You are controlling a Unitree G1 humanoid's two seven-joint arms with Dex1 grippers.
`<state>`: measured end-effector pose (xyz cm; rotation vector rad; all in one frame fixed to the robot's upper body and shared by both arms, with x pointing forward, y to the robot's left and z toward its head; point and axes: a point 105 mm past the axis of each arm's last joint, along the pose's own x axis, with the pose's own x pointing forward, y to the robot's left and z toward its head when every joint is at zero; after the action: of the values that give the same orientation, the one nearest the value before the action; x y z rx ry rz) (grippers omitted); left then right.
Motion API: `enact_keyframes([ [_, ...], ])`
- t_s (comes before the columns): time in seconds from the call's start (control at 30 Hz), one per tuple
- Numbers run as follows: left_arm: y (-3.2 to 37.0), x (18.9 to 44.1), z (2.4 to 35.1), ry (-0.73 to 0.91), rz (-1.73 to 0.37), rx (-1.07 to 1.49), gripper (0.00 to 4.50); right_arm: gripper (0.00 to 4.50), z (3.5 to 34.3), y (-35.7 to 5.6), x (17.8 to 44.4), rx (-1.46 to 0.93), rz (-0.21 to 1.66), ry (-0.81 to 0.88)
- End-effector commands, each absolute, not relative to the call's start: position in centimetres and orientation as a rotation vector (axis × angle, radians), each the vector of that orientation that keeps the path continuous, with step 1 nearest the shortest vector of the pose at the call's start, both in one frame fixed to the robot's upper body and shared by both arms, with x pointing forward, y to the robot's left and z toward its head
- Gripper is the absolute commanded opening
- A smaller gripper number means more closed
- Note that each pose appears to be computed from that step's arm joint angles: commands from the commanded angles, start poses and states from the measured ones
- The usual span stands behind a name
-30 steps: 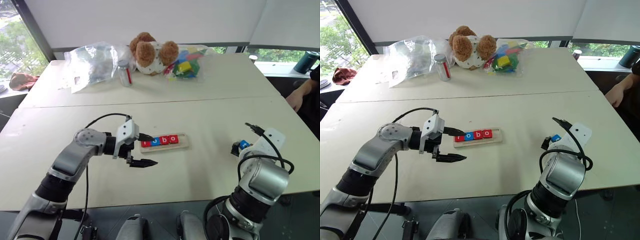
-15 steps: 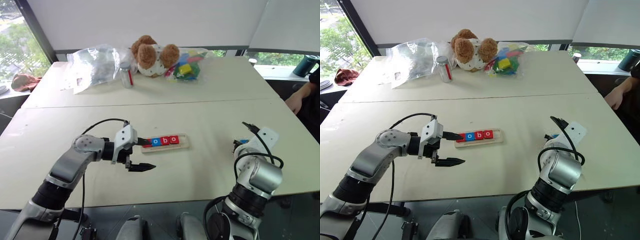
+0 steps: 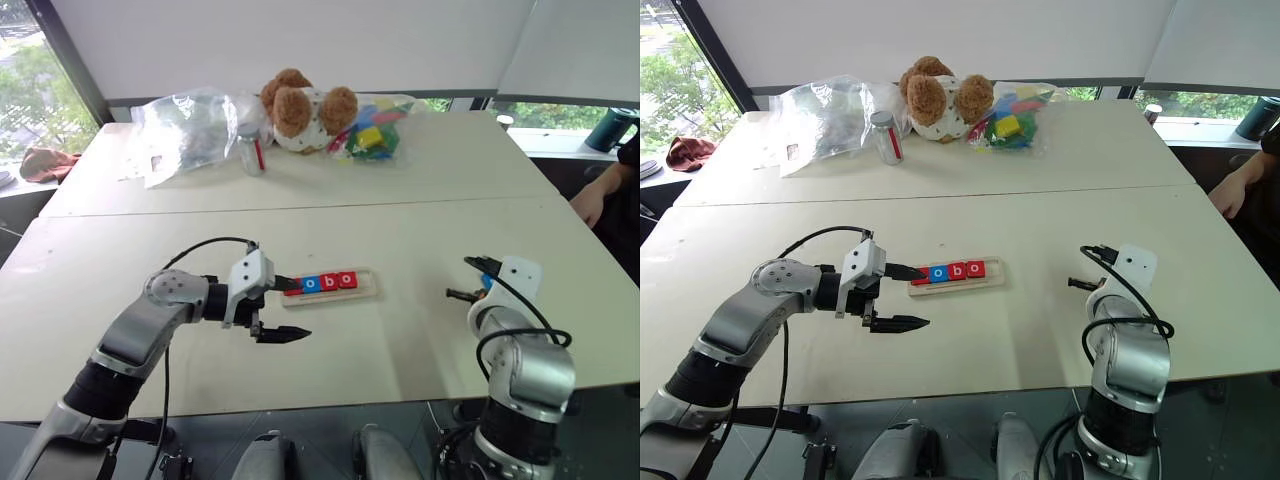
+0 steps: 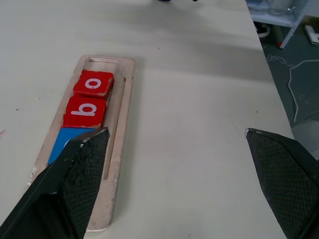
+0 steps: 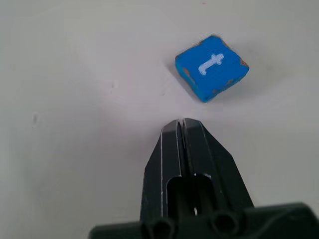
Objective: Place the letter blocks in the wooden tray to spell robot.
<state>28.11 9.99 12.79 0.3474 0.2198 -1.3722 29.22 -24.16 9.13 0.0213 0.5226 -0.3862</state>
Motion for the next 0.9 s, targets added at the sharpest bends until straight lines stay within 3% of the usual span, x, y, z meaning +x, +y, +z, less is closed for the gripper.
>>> enact_keyframes([
  [0.03,10.3,28.2,13.4,0.186,-1.358,0.369,4.5,1.34,10.9,-23.5,28.1,-0.019,-0.333,0.463],
  [0.23,10.0,28.4,13.1,0.189,-1.374,0.364,4.5,4.44,11.0,-23.5,26.5,-0.162,-0.29,0.453],
  [0.47,9.7,28.4,13.1,0.184,-1.389,0.371,4.5,4.44,11.4,-27.1,28.6,-0.272,-0.338,0.392],
  [0.83,10.2,28.5,13.4,0.186,-1.363,0.38,4.5,4.44,10.0,-29.7,31.9,-0.313,-0.26,0.402],
  [0.9,10.3,28.4,13.5,0.187,-1.356,0.38,4.5,3.93,9.7,-29.8,32.0,-0.293,-0.257,0.407],
])
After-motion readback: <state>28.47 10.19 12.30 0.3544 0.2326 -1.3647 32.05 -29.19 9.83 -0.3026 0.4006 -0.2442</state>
